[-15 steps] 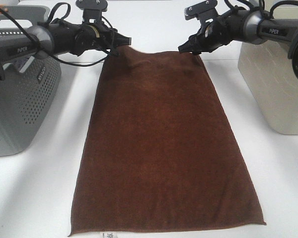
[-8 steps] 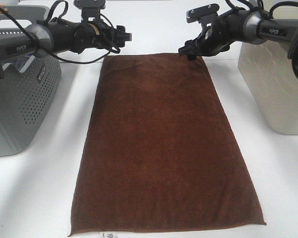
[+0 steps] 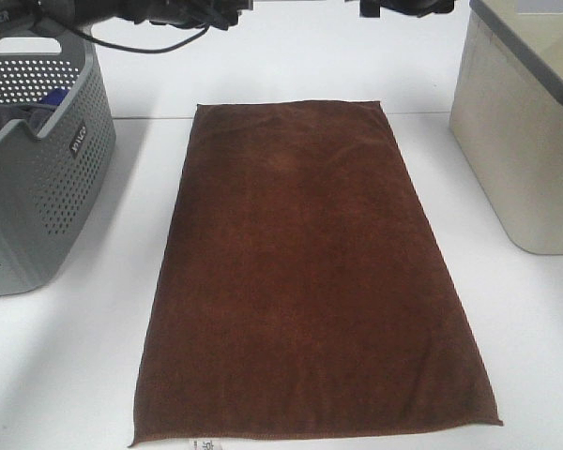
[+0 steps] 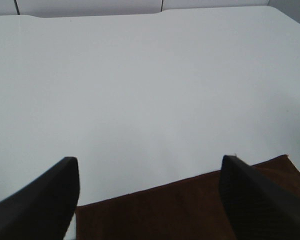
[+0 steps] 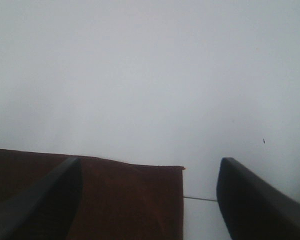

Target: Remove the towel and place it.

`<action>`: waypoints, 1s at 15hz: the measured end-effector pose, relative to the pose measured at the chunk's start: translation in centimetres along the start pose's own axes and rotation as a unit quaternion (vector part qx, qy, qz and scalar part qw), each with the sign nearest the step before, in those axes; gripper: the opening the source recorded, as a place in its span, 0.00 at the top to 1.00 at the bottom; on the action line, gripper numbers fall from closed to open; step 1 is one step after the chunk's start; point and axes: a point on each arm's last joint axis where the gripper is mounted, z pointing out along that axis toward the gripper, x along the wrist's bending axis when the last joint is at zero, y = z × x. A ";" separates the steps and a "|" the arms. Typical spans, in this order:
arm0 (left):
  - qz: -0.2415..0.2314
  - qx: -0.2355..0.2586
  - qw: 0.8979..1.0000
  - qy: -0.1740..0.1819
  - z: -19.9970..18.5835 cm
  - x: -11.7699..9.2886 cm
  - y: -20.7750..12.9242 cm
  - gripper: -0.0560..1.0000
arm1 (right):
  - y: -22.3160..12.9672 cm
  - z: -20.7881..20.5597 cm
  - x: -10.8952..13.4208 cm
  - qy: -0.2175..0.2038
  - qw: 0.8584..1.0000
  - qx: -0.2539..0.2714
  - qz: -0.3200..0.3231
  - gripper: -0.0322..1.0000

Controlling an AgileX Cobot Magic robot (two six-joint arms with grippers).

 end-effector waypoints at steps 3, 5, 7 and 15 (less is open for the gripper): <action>0.027 0.044 0.999 0.012 -3.6 -1.0 3.3 0.25 | 3.4 -4.8 -0.1 0.012 1.000 0.007 0.003 0.28; 0.044 0.094 0.994 0.030 -7.6 -1.1 6.2 0.25 | 5.1 -9.3 -0.1 0.029 0.998 0.055 -0.001 0.28; 0.055 0.126 0.990 0.041 -11.0 -1.1 8.3 0.25 | 5.3 -11.5 -0.3 0.031 0.994 0.104 -0.004 0.28; 0.069 0.252 0.961 0.092 -17.6 -0.2 9.9 0.25 | 3.9 -15.0 -0.6 0.026 0.971 0.236 -0.009 0.28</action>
